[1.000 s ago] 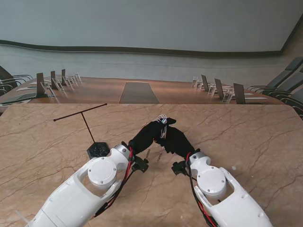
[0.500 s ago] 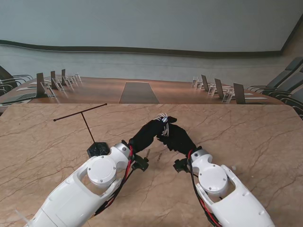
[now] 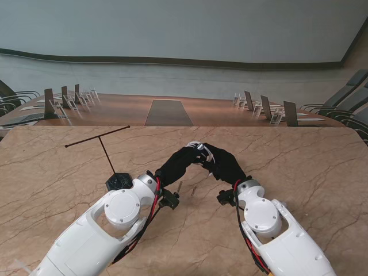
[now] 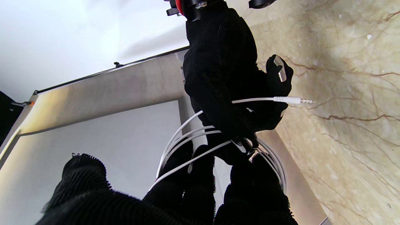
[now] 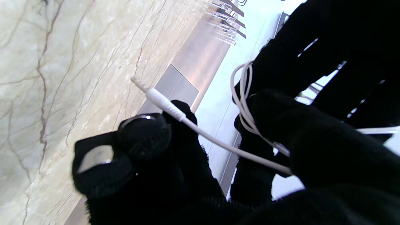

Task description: Take the wired earphone off the rack, coil the cable and place them on the table

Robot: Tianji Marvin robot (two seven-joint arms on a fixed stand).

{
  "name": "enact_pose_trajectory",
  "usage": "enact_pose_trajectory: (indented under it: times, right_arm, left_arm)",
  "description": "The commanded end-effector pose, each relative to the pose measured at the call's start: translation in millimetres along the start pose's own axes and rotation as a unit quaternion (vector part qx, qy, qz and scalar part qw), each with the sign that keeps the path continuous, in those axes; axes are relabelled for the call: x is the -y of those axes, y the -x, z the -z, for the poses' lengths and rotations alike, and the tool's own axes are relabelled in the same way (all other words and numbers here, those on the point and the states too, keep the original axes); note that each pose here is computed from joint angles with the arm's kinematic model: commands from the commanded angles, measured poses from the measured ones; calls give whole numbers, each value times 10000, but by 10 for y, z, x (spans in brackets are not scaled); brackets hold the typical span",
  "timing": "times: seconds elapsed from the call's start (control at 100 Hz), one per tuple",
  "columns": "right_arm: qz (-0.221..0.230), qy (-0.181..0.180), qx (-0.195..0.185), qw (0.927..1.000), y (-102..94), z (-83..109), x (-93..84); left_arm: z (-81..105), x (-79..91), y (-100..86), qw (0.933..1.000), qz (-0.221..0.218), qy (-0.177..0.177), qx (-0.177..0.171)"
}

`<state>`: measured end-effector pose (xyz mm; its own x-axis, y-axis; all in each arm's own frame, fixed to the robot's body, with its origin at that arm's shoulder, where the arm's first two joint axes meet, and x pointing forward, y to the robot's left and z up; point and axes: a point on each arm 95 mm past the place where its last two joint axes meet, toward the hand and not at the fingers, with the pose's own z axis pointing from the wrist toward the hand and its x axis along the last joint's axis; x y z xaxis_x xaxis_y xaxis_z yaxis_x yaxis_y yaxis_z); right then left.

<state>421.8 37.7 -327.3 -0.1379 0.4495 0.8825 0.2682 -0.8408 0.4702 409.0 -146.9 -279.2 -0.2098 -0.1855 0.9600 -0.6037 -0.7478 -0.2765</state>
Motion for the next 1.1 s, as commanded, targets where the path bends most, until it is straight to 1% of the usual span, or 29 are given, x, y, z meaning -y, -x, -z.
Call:
enact_pose_trajectory:
  times: [0.0, 0.13, 0.31, 0.38, 0.46, 0.61, 0.77, 0.89, 1.09]
  right_arm:
    - [-11, 114, 49, 9999, 15, -11, -49]
    - [-13, 150, 37, 9999, 9, -18, -69]
    - [5, 248, -91, 9997, -45, -4, -120]
    - [50, 272, -94, 9996, -56, 7, -132]
    - [79, 263, -52, 9996, -39, 18, -123]
    - [1, 169, 53, 9998, -5, 30, -40]
    - [-79, -44, 9, 10000, -55, 37, 94]
    - [-87, -177, 9, 9998, -78, 32, 167]
    - [-44, -365, 104, 9993, -58, 75, 260]
  left_arm:
    - [41, -63, 41, 9999, 29, 88, 80]
    - [52, -69, 52, 9998, -14, 127, 163]
    - [58, -76, 100, 9993, -100, 132, 335]
    - [50, -82, 99, 9995, -48, 79, 300]
    - [31, -88, 73, 9999, 5, -25, 170]
    - [20, -93, 33, 9999, 25, -12, 101]
    - [-11, -103, 0, 9999, 114, -15, 54]
    - [-33, -111, -45, 9998, 178, -69, -37]
    - [-58, -101, -106, 9994, 217, -201, -180]
